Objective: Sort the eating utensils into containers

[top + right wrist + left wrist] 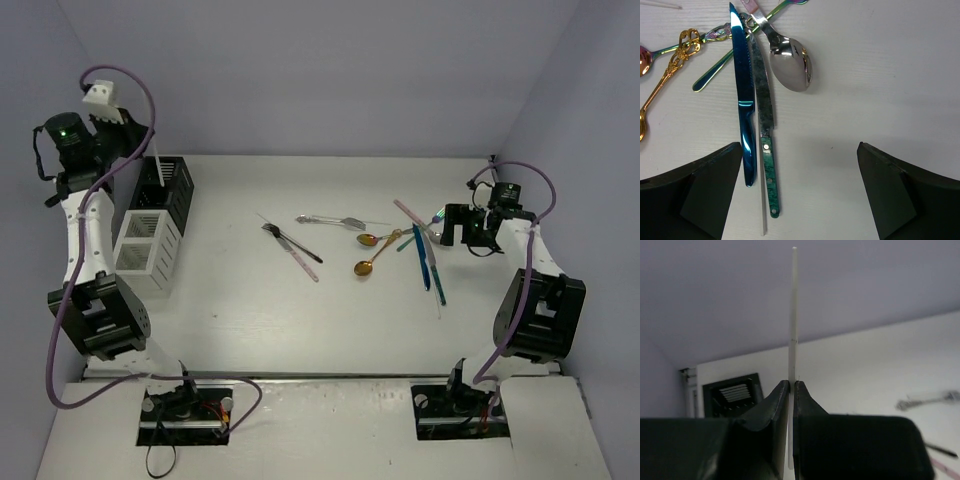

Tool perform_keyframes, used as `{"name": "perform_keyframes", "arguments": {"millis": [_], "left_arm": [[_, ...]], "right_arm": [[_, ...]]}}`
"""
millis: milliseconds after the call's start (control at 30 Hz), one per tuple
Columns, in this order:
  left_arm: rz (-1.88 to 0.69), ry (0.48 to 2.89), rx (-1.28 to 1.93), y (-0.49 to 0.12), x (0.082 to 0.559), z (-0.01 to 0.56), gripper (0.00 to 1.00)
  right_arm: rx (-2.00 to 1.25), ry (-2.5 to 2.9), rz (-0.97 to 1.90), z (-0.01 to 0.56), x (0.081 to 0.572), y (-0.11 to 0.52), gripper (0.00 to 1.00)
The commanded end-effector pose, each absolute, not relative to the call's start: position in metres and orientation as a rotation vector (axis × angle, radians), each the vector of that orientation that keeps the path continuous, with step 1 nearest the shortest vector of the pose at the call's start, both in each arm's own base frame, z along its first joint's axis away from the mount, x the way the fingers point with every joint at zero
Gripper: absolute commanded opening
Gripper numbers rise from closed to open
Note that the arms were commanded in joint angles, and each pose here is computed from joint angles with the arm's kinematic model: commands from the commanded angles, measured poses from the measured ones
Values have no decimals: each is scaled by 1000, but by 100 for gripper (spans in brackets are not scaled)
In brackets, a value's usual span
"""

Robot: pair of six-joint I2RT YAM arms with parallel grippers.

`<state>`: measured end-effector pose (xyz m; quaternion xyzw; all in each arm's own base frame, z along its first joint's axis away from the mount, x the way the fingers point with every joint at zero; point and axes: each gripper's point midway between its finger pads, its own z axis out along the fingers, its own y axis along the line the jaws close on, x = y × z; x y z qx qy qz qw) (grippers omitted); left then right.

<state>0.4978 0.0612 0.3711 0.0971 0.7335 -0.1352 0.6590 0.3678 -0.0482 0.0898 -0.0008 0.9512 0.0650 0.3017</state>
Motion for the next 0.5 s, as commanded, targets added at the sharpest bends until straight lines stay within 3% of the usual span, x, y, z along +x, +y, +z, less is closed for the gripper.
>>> {"name": "perform_keyframes", "arguments": {"millis": [0,467], "left_arm": [[-221,1289,201,89,506,476,0],[-190,1316,119,143,569,413,0]], "right_arm": [[-14,2483,180,103,384,-44,96],[-30,2505,192,94,387,-39,96]]}}
